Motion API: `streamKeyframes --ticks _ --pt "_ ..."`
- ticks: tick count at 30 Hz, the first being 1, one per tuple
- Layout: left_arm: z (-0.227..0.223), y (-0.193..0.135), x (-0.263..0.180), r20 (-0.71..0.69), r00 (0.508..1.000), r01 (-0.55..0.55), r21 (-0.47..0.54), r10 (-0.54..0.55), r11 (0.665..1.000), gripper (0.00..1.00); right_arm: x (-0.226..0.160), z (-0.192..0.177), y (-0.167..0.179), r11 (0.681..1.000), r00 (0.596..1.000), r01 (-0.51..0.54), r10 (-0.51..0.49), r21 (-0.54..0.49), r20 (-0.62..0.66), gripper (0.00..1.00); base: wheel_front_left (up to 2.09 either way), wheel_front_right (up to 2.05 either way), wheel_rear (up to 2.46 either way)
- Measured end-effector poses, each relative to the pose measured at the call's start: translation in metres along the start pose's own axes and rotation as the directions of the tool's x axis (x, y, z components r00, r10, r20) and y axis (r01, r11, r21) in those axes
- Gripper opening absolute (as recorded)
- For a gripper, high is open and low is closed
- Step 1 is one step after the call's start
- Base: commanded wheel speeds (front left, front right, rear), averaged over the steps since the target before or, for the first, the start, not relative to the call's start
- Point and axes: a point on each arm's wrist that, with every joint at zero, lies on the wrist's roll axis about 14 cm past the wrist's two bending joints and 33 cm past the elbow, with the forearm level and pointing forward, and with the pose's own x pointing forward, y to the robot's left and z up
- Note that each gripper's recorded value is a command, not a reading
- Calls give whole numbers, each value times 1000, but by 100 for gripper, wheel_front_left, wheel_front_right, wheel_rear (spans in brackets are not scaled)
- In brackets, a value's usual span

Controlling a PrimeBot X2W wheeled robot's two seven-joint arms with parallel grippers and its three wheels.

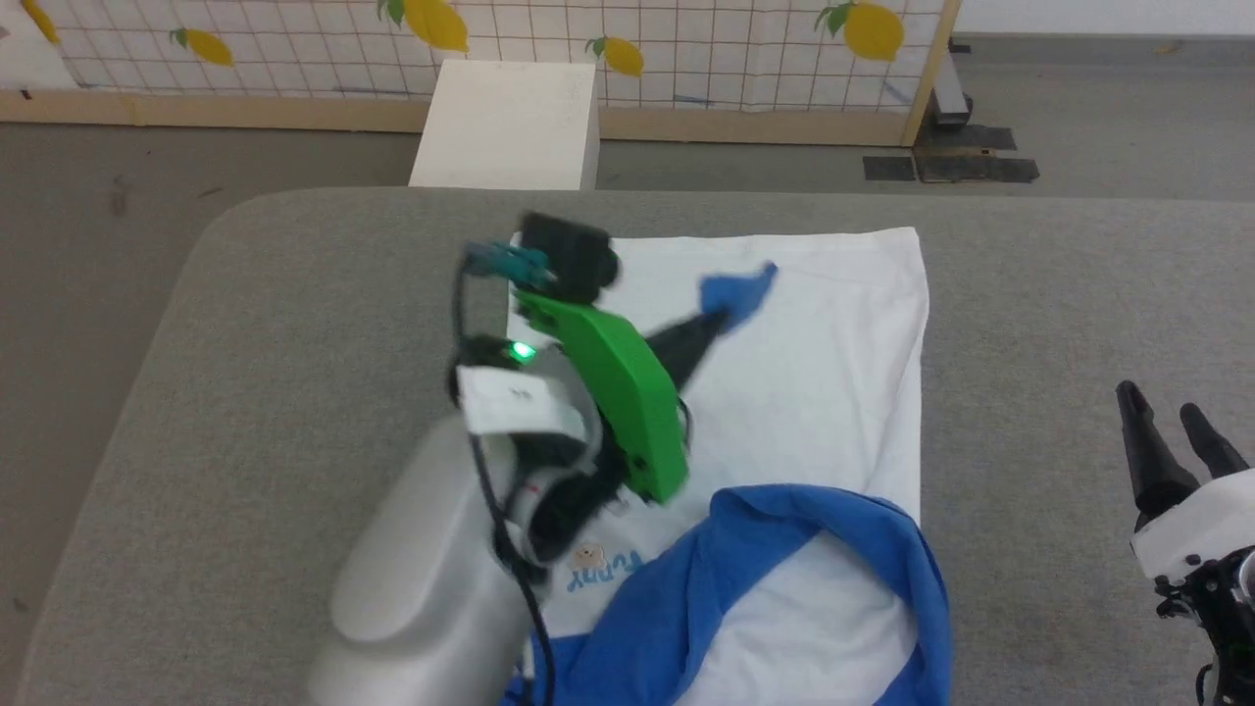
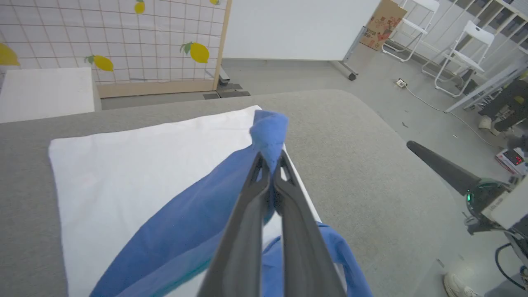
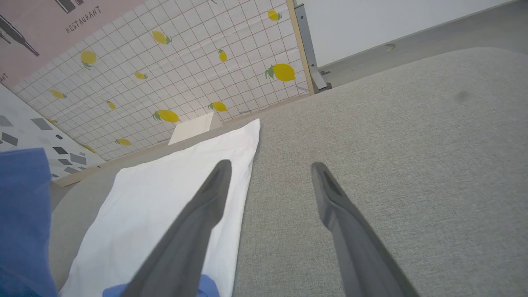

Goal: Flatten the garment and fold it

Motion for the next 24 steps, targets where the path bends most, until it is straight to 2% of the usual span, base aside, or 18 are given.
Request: streamKeyframes --ticks 4,8,13,18,19,20,24 --pt "-56 -53 15 -139 980 138 -27 -140 990 0 -7 -5 -9 1000 1000 20 -20 21 -5 100 0 0 0" --pt "-108 -78 24 -273 941 200 -25 -199 980 0 -11 -11 -23 998 998 57 -57 35 -12 100 0 0 0" --pt "-166 -92 22 -428 870 252 -36 -243 967 0 -16 -19 -39 994 994 103 -102 47 -25 100 0 0 0" --pt "-211 -92 14 -553 797 257 -54 -243 965 0 -18 -25 -50 989 990 137 -135 50 -37 100 0 0 0" --pt "-215 -92 13 -566 787 255 -64 -246 965 38 -18 -26 -51 989 990 141 -139 50 -39 100 0 0 0" --pt "-217 -92 13 -572 781 248 -84 -250 965 100 -18 -26 -52 988 989 144 -142 51 -39 100 0 0 0" --pt "-203 -95 16 -534 797 214 -187 -282 959 100 -17 -26 -51 989 990 141 -139 52 -38 100 0 0 0"
